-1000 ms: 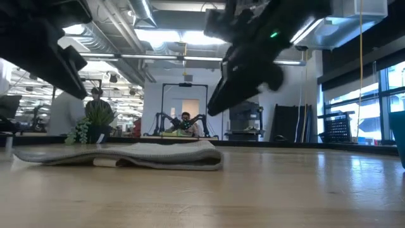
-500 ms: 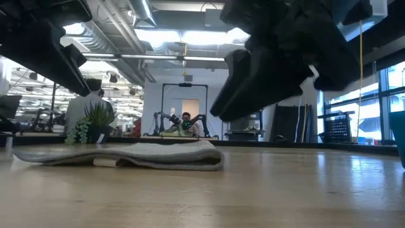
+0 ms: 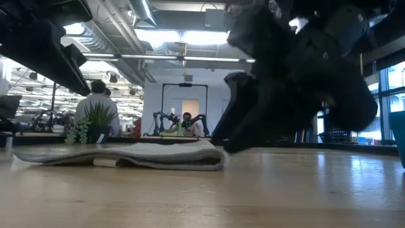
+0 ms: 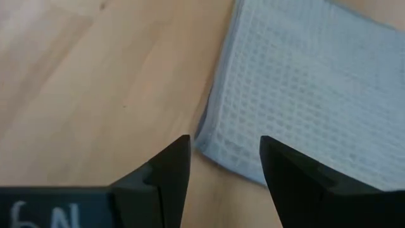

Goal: Roll microfiber towels into tight, uniform cylinder then place into a basket
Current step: Roll the gray microfiber cloth

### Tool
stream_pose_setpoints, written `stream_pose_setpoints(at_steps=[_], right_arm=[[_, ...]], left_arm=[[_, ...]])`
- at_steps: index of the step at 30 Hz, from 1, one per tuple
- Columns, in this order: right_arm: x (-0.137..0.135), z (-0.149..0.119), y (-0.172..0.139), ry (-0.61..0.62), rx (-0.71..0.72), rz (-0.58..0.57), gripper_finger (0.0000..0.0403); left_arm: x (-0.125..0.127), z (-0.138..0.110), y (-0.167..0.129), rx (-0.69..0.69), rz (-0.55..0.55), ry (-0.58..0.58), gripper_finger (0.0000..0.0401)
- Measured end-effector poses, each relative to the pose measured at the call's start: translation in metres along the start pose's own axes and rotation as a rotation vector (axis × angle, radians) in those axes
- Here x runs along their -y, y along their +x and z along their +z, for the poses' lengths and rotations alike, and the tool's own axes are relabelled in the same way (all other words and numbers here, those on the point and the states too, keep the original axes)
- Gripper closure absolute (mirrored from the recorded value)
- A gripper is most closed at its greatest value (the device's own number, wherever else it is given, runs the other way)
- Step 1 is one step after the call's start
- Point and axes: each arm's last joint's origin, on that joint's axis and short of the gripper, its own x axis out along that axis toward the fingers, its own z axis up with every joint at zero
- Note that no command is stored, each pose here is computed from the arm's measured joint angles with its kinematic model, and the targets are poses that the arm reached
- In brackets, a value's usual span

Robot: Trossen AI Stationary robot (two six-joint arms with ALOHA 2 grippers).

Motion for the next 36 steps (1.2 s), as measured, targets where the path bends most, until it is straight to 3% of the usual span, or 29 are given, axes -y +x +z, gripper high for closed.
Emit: stream_pose_setpoints(at_steps=[12,18,26,36], right_arm=[[-0.003,-0.009,0.018,-0.027,-0.042,-0.056,0.0218],[-0.003,-0.01,0.018,0.023,-0.047,-0.082,0.0276],[-0.001,-0.012,0.019,0.055,-0.058,-0.115,0.0387],[0.002,-0.008,0.015,0.057,-0.036,-0.169,0.0397]], left_arm=[[0.0,0.0,0.0,0.002,-0.002,-0.002,0.0314],[0.0,0.0,0.0,0.002,-0.002,-0.003,0.0314],[0.0,0.0,0.0,0.002,-0.002,-0.002,0.0314],[0.0,0.0,0.0,0.002,-0.001,-0.002,0.0314]])
